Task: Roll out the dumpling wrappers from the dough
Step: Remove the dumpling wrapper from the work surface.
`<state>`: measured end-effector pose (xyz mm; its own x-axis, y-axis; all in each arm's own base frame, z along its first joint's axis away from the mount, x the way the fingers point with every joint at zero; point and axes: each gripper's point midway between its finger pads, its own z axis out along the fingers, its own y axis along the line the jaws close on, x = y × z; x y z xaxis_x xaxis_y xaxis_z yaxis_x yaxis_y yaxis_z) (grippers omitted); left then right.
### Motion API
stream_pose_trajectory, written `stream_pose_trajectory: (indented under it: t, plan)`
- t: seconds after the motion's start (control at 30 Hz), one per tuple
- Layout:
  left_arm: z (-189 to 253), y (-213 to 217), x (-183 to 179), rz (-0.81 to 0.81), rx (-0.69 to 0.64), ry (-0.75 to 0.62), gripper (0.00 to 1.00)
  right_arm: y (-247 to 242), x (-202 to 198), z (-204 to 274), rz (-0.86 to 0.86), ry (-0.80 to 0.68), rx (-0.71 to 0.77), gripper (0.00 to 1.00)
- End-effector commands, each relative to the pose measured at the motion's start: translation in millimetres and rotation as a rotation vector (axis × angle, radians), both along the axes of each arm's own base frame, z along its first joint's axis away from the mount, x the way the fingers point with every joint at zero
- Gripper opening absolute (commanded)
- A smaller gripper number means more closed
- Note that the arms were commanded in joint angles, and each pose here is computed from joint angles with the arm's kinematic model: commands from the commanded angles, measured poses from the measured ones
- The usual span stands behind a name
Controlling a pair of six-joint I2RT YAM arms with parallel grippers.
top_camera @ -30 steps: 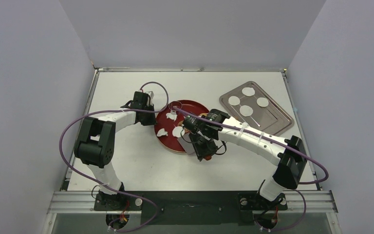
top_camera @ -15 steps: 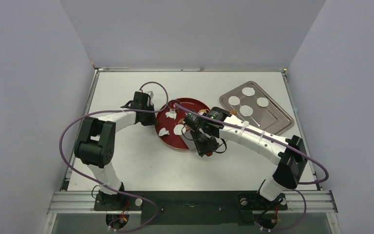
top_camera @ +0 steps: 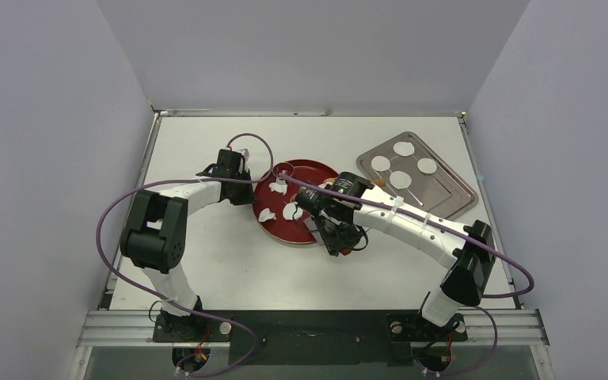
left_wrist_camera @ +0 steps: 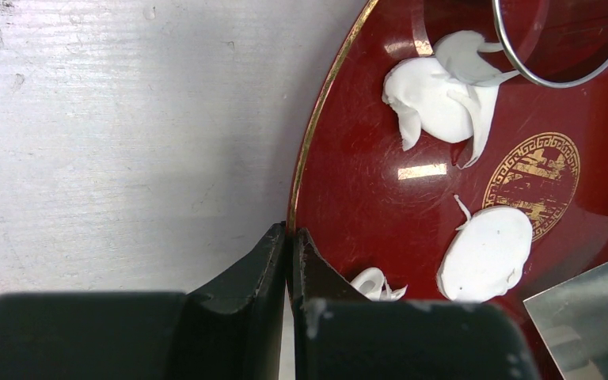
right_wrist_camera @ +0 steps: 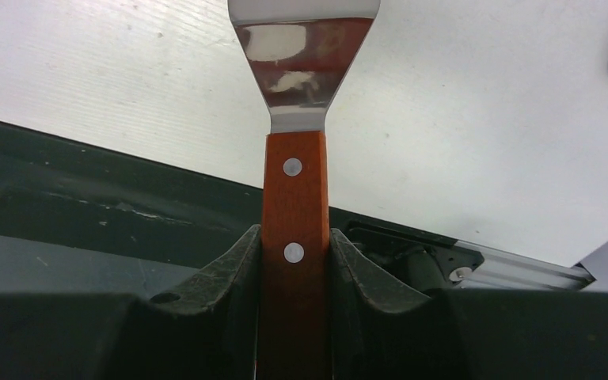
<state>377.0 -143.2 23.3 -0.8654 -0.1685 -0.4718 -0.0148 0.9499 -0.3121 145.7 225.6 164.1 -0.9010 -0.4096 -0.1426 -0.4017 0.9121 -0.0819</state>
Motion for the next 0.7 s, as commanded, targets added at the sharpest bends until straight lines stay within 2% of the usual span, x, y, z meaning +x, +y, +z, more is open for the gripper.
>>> stream_pose_trajectory:
  t: [0.0, 0.67]
  plan:
    - [16.6, -9.2, -1.2, -0.031, -0.032, -0.034, 0.00, -10.7, 8.7, 8.0, 0.035, -0.052, -0.084, 0.00]
    - [17.3, -9.8, -2.0, -0.030, -0.035, -0.036, 0.00, 20.2, 37.9, -7.1, 0.056, -0.100, -0.082, 0.00]
